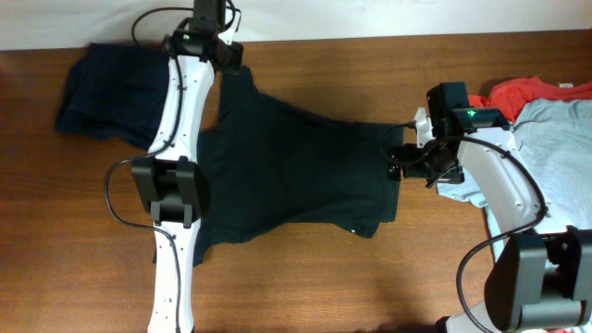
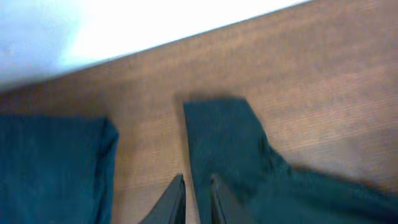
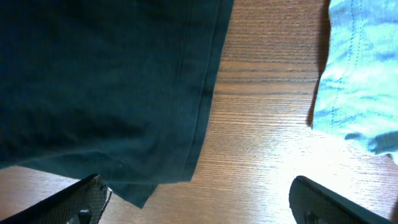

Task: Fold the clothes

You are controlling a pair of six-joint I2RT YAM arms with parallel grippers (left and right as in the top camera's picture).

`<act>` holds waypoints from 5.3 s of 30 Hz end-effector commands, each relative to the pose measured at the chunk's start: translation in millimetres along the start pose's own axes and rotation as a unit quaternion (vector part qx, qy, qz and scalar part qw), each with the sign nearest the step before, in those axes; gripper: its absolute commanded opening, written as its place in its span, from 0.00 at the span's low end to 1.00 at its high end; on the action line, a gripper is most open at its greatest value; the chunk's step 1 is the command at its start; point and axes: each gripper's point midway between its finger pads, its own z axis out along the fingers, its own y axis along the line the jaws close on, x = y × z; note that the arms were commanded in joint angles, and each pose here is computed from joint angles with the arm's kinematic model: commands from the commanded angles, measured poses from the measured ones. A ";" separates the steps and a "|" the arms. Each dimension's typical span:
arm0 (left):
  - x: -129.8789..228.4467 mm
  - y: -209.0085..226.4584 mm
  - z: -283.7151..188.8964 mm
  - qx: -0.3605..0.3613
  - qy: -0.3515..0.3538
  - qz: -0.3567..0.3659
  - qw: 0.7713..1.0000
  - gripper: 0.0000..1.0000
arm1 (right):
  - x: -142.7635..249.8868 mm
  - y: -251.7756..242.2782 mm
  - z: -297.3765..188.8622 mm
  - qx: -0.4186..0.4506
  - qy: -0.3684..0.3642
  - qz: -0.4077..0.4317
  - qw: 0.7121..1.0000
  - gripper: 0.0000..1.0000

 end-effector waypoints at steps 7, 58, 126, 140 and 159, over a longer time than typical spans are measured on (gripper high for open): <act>49.2 -25.6 15.7 0.069 0.090 -0.023 0.993 0.14 | 0.8 -3.7 0.2 0.005 0.000 0.007 1.000 0.99; 50.9 -33.3 82.9 0.002 0.061 -0.022 0.998 0.02 | 0.8 -3.7 0.2 0.005 0.000 0.007 1.000 0.99; -30.9 -19.2 -144.2 0.026 -0.043 -0.069 0.996 0.99 | 84.0 70.1 97.0 -0.031 0.046 -0.134 0.989 0.04; -30.9 -19.6 -144.2 0.026 -0.043 -0.069 0.996 0.99 | 113.9 53.2 107.3 -0.007 0.088 -0.098 0.991 0.04; -31.0 -19.6 -144.4 0.026 -0.043 -0.069 0.996 0.99 | 154.3 -17.0 83.7 0.078 0.192 0.081 0.975 0.04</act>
